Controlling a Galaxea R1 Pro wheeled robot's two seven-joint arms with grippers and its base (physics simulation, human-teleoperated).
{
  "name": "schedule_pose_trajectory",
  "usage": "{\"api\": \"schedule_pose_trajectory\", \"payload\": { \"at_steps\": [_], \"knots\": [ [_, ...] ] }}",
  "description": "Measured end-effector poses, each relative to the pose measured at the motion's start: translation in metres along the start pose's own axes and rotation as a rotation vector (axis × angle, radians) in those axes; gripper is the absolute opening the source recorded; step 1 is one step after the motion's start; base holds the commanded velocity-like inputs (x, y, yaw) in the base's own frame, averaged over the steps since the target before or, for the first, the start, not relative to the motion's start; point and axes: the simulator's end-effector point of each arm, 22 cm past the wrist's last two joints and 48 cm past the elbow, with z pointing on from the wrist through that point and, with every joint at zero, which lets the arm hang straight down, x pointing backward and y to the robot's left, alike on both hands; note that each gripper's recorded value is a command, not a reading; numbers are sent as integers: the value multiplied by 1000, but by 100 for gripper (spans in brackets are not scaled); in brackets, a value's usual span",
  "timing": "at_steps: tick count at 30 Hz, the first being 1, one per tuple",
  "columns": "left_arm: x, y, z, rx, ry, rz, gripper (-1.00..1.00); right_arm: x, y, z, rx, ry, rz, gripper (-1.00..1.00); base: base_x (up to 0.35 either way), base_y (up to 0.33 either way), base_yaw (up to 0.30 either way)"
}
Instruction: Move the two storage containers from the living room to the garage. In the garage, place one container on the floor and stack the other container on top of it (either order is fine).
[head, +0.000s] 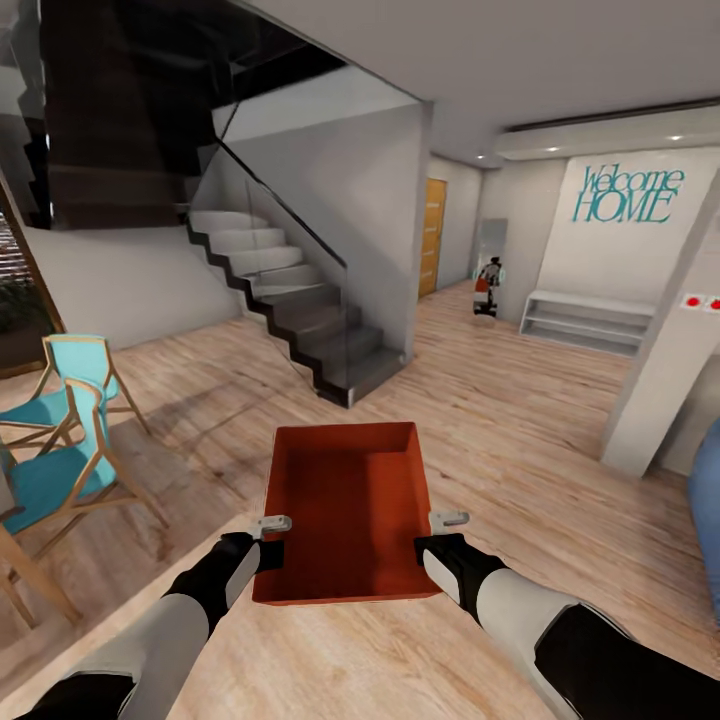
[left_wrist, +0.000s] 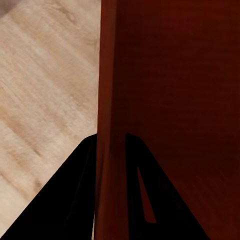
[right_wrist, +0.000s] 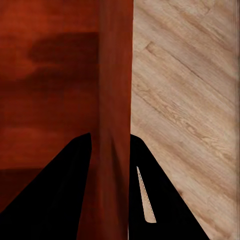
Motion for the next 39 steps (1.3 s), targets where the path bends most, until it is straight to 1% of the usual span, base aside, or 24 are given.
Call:
{"api": "schedule_pose_trajectory", "payload": {
  "at_steps": [39],
  "knots": [
    [0, 0, 0, 0, 0, 0, -100, 0, 0, 0, 0, 0, 0, -100, 322, 0, -274]
  ]
}}
